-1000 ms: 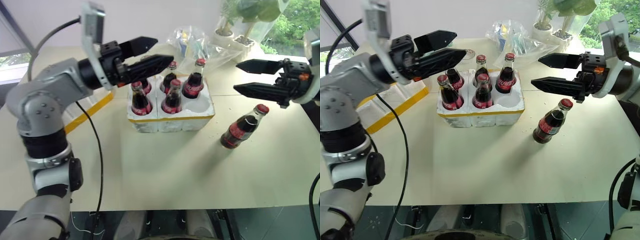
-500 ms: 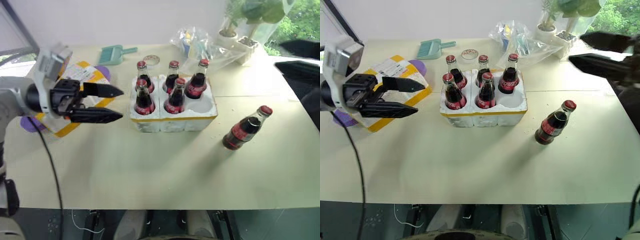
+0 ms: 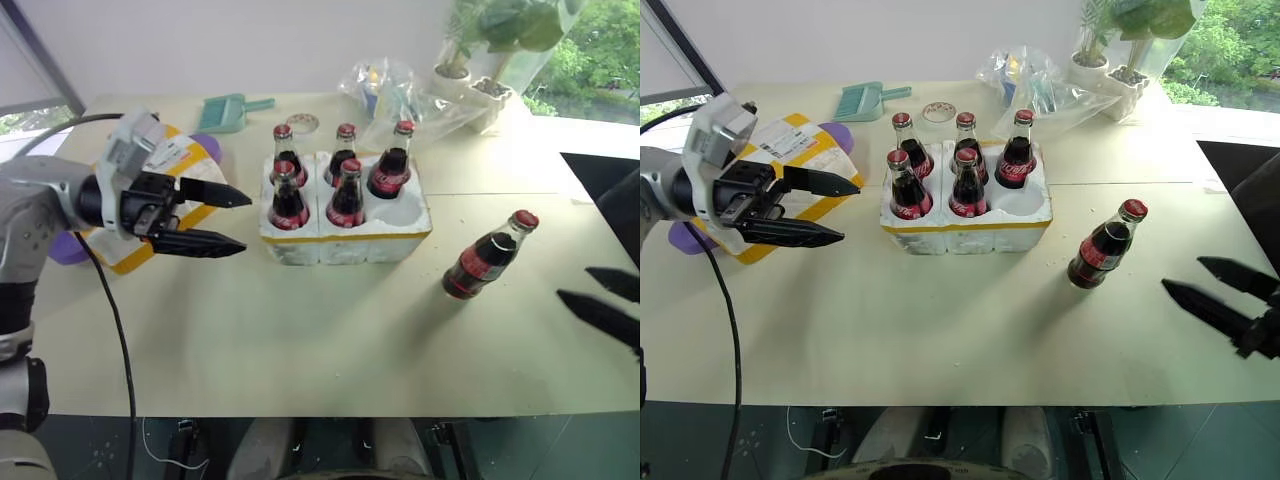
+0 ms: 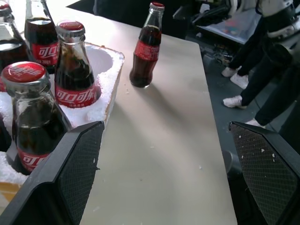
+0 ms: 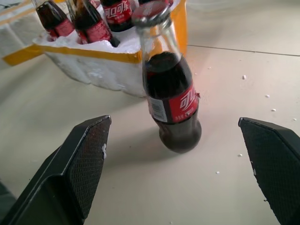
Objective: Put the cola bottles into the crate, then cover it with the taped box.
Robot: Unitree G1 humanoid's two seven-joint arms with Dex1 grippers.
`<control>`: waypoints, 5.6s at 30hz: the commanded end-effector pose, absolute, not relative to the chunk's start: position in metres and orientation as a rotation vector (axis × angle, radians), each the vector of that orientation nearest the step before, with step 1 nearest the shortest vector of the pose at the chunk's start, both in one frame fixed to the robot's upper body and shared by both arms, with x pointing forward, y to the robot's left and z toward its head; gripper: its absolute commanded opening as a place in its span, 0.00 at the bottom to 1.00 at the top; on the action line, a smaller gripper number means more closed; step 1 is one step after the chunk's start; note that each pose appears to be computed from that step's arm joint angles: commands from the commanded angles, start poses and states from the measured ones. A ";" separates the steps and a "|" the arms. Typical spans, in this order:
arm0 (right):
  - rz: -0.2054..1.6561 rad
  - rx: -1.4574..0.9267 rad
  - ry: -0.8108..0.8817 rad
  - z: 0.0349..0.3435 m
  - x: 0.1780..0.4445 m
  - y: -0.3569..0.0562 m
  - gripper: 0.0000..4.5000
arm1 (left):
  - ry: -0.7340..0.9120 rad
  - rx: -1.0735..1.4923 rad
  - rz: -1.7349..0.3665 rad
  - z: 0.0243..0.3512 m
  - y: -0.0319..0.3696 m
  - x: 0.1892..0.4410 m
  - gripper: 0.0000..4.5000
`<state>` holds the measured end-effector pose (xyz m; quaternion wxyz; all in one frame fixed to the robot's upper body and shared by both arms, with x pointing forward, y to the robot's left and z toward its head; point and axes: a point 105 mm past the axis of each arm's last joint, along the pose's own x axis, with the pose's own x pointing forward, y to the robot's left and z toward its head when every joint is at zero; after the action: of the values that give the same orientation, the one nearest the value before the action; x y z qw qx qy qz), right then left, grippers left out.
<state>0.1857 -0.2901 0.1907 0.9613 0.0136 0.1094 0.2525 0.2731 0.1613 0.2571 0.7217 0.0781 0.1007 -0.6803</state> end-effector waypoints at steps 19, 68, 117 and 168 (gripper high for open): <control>0.531 0.063 0.111 0.159 0.255 -0.254 1.00 | 0.162 0.227 -1.508 0.271 0.152 0.267 0.99; 0.892 -0.116 0.025 0.202 0.356 -0.138 0.99 | 0.101 0.232 -1.350 0.272 0.163 0.265 1.00; 1.028 -0.154 -0.087 0.323 0.274 -0.229 0.99 | 0.432 1.230 0.111 0.126 0.402 0.307 1.00; 0.825 -0.138 -0.092 0.296 0.294 -0.257 1.00 | -0.362 1.729 -0.409 0.292 0.158 0.340 0.25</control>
<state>0.3006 -0.2576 0.2824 0.9138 -0.0581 -0.0167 0.4016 0.3411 0.1631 0.3015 0.6319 0.7401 -0.1631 -0.1624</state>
